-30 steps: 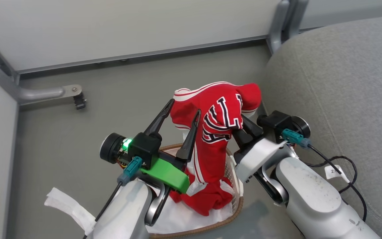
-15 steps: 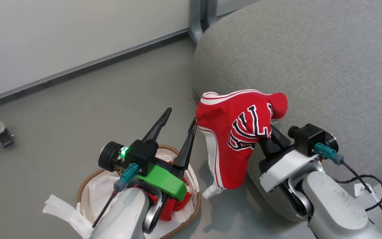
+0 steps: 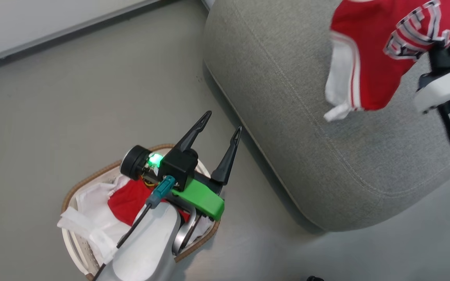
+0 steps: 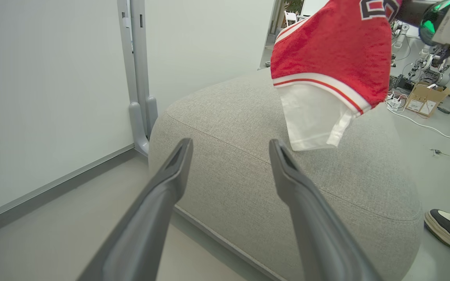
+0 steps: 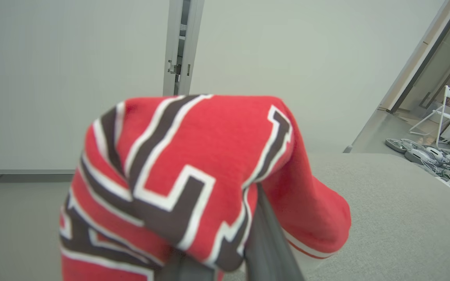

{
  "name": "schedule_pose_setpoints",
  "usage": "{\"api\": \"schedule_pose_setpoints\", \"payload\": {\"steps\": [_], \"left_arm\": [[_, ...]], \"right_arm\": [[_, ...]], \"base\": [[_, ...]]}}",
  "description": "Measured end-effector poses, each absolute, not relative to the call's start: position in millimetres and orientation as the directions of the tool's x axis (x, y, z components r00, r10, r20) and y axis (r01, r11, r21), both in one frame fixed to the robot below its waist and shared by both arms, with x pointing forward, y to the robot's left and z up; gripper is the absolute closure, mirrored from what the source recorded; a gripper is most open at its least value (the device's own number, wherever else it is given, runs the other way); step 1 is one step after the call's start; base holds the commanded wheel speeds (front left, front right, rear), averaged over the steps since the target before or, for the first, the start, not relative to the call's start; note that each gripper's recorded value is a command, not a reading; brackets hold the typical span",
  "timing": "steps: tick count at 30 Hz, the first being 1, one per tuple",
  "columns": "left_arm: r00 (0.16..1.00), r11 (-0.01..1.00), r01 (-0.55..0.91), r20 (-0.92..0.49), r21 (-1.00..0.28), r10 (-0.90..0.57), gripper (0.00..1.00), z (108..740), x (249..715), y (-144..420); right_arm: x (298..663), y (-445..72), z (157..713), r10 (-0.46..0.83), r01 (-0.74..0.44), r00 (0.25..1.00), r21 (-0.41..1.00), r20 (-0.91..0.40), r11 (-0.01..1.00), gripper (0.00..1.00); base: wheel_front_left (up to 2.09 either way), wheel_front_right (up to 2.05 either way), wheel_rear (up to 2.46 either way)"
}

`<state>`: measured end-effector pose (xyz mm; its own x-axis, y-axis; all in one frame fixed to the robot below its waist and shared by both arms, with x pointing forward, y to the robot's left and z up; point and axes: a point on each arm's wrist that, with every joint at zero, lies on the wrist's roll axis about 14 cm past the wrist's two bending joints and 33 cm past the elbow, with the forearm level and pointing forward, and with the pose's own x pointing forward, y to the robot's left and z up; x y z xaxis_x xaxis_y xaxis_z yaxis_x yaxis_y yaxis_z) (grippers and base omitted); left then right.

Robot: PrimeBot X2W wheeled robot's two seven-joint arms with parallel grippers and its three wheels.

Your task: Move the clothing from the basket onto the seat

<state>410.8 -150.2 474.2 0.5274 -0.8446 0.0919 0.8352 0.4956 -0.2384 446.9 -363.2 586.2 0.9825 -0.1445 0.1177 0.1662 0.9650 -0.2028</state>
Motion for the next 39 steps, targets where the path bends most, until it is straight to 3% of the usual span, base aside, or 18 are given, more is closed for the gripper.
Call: {"api": "schedule_pose_setpoints", "payload": {"steps": [2, 8, 16, 17, 19, 23, 29, 34, 39], "left_arm": [[0.531, 0.498, 0.832, 0.089, -0.243, -0.843, 0.00, 467, 420, -150], [0.582, 0.553, 0.791, 0.043, -0.261, -0.812, 0.00, 435, 444, -132], [0.668, 0.650, 0.709, -0.033, -0.276, -0.743, 0.00, 398, 466, -92], [0.678, 0.661, 0.697, -0.045, -0.277, -0.734, 0.00, 394, 467, -87], [0.704, 0.692, 0.669, -0.070, -0.272, -0.707, 0.00, 385, 472, -75], [0.743, 0.739, 0.619, -0.106, -0.265, -0.661, 0.00, 374, 478, -53], [0.793, 0.796, 0.551, -0.141, -0.251, -0.593, 0.00, 373, 477, -26], [0.836, 0.841, 0.487, -0.155, -0.235, -0.527, 0.00, 381, 470, -2], [0.894, 0.899, 0.389, -0.151, -0.204, -0.421, 0.00, 396, 466, 30]], "right_arm": [[458, -387, 589, -0.172, 0.191, 0.981, -0.285, 0.091, 0.939, 1.00], [496, -441, 595, -0.291, 0.300, 0.953, -0.352, 0.080, 0.887, 1.00], [536, -452, 533, -0.362, 0.342, 0.932, -0.290, -0.019, 0.894, 1.00], [538, -450, 519, -0.366, 0.340, 0.929, -0.280, -0.047, 0.898, 0.85], [535, -446, 483, -0.389, 0.356, 0.914, -0.231, -0.114, 0.906, 0.00], [513, -434, 421, -0.402, 0.367, 0.884, -0.180, -0.240, 0.913, 0.00], [460, -426, 382, -0.425, 0.401, 0.843, -0.140, -0.331, 0.905, 0.00], [431, -411, 384, -0.403, 0.386, 0.855, -0.117, -0.326, 0.915, 0.00], [436, -364, 408, -0.288, 0.282, 0.926, -0.062, -0.244, 0.958, 0.00]], "base": [[0.00, 0.00, 0.00], [0.00, 0.00, 0.00], [0.00, 0.00, 0.00], [0.00, 0.00, 0.00], [0.00, 0.00, 0.00], [0.00, 0.00, 0.00], [0.00, 0.00, 0.00], [0.00, 0.00, 0.00], [0.00, 0.00, 0.00]]}}
